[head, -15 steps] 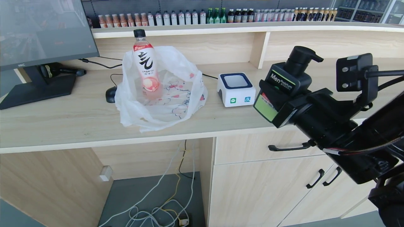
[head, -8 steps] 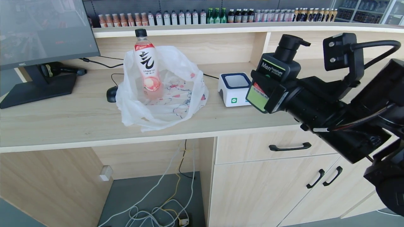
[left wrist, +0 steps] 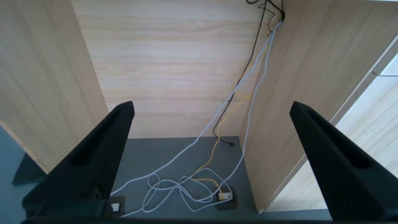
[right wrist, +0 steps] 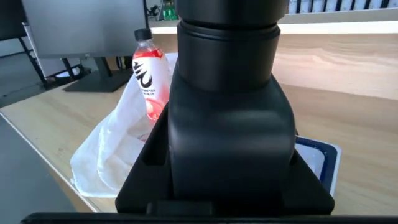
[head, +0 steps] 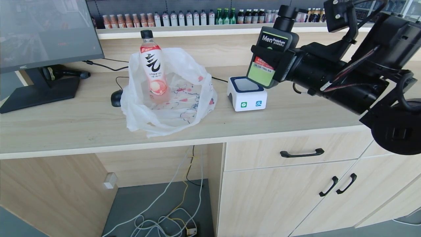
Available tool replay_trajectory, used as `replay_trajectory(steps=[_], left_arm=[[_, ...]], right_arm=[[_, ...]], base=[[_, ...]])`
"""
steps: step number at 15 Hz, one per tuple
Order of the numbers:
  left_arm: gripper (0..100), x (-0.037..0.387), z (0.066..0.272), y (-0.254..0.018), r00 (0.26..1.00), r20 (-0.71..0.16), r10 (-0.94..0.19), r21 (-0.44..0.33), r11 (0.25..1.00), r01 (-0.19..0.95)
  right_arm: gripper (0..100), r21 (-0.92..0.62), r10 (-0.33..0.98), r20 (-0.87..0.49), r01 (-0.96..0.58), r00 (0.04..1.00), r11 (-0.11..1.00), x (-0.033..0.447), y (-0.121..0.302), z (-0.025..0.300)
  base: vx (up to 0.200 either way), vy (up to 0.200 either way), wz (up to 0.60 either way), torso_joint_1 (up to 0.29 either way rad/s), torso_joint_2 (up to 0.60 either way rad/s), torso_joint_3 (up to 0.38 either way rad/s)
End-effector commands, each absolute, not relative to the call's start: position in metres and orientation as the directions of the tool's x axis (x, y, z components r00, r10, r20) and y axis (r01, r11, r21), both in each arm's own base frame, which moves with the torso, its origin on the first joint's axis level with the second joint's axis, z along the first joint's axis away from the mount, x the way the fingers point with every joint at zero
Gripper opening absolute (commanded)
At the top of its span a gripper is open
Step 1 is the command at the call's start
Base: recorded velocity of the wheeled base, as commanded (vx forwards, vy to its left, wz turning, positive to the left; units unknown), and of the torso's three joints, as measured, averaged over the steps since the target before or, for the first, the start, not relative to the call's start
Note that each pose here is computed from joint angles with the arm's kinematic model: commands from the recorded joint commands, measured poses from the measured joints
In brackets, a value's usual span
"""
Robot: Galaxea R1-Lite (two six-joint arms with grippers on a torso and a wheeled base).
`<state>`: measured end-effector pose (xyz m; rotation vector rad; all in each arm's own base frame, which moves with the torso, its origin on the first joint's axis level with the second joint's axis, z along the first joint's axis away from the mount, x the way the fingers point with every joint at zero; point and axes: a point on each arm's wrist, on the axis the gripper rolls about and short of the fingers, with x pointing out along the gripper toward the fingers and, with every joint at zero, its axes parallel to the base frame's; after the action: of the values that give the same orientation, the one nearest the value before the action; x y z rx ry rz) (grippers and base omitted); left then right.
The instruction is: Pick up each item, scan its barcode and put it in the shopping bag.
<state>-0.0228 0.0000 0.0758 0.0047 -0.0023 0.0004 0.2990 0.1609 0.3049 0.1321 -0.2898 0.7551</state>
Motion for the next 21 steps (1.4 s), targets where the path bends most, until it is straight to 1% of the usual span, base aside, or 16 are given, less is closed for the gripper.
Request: replay_trajectory(steps=[1, 3, 4, 5, 8, 12, 15, 21], left_arm=[[100, -0.023, 0.076, 0.0, 1.0, 0.003, 0.002, 0.005, 1.0, -0.002], [100, -0.023, 0.076, 0.0, 1.0, 0.003, 0.002, 0.005, 1.0, -0.002], [100, -0.023, 0.076, 0.0, 1.0, 0.003, 0.002, 0.005, 1.0, -0.002], [100, -0.023, 0.076, 0.0, 1.0, 0.003, 0.0, 0.005, 1.0, 0.0], [100, -0.023, 0.076, 0.0, 1.0, 0.003, 0.002, 0.005, 1.0, -0.002], [100, -0.023, 0.076, 0.0, 1.0, 0.003, 0.002, 0.005, 1.0, -0.002], [100, -0.023, 0.076, 0.0, 1.0, 0.003, 0.002, 0.005, 1.0, -0.002], [100, -0.023, 0.076, 0.0, 1.0, 0.003, 0.0, 0.005, 1.0, 0.0]], right_arm=[[0, 0.049, 0.696, 0.333, -0.749, 0.636, 0.661, 0.33, 0.165, 0.311], [0, 0.068, 0.736, 0.329, -0.792, 0.591, 0.606, 0.343, 0.16, 0.31], [0, 0.113, 0.749, 0.329, -0.812, 0.575, 0.573, 0.351, 0.162, 0.309], [0, 0.159, 0.748, 0.341, -0.819, 0.569, 0.551, 0.359, 0.164, 0.31], [0, 0.221, 0.742, 0.37, -0.829, 0.559, 0.514, 0.38, 0.172, 0.309], [0, 0.281, 0.747, 0.346, -0.822, 0.568, 0.495, 0.392, 0.177, 0.295], [0, 0.311, 0.737, 0.334, -0.807, 0.588, 0.503, 0.401, 0.172, 0.287], [0, 0.326, 0.726, 0.311, -0.786, 0.614, 0.526, 0.411, 0.163, 0.276]], base=[[0.0, 0.0, 0.0, 0.0, 0.0, 0.0], [0.0, 0.0, 0.0, 0.0, 0.0, 0.0], [0.0, 0.0, 0.0, 0.0, 0.0, 0.0], [0.0, 0.0, 0.0, 0.0, 0.0, 0.0], [0.0, 0.0, 0.0, 0.0, 0.0, 0.0], [0.0, 0.0, 0.0, 0.0, 0.0, 0.0], [0.0, 0.0, 0.0, 0.0, 0.0, 0.0], [0.0, 0.0, 0.0, 0.0, 0.0, 0.0]])
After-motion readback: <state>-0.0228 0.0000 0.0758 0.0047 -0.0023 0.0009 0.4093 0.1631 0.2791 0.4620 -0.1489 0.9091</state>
